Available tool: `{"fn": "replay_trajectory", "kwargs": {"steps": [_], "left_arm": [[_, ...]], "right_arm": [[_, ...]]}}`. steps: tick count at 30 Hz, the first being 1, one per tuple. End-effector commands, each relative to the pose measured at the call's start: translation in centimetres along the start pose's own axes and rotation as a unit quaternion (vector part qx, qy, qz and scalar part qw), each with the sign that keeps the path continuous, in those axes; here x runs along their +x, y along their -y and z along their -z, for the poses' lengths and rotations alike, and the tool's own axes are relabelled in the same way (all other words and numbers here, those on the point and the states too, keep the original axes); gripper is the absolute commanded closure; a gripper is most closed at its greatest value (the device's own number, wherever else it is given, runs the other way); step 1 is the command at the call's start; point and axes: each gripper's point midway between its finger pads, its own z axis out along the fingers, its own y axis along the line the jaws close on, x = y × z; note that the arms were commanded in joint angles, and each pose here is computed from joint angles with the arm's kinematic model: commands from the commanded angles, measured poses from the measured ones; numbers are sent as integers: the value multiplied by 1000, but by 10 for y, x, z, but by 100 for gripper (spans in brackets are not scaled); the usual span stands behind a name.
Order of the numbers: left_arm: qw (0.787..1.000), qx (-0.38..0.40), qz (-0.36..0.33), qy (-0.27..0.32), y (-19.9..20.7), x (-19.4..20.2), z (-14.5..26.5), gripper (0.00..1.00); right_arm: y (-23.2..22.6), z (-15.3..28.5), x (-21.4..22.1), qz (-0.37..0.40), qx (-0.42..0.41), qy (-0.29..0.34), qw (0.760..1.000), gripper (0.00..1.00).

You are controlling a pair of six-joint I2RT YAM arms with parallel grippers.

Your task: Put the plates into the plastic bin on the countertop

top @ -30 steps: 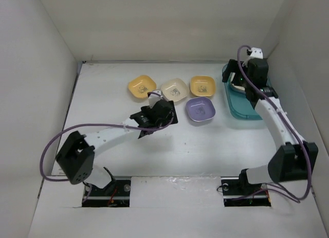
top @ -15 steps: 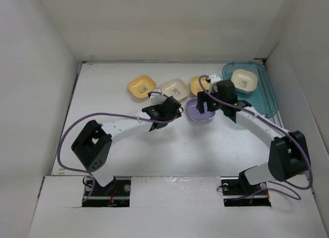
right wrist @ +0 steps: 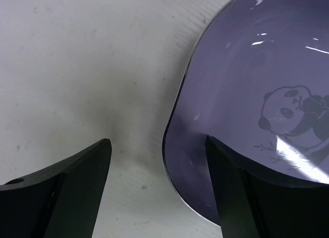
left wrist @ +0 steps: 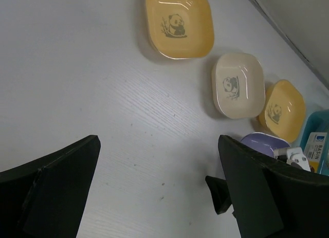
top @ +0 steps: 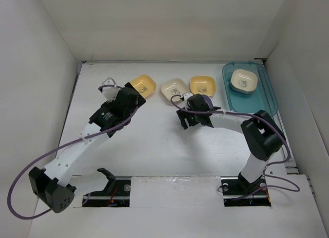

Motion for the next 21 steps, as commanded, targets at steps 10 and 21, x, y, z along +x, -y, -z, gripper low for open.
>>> {"fn": "replay_trajectory", "kwargs": {"steps": [10, 21], "left_arm": [[998, -16, -63, -16, -25, 13, 0, 0], [997, 5, -70, -20, -20, 13, 3, 0]], "right_arm": [[-25, -12, -22, 13, 11, 28, 999, 95], [-26, 102, -106, 19, 37, 138, 990, 100]]}}
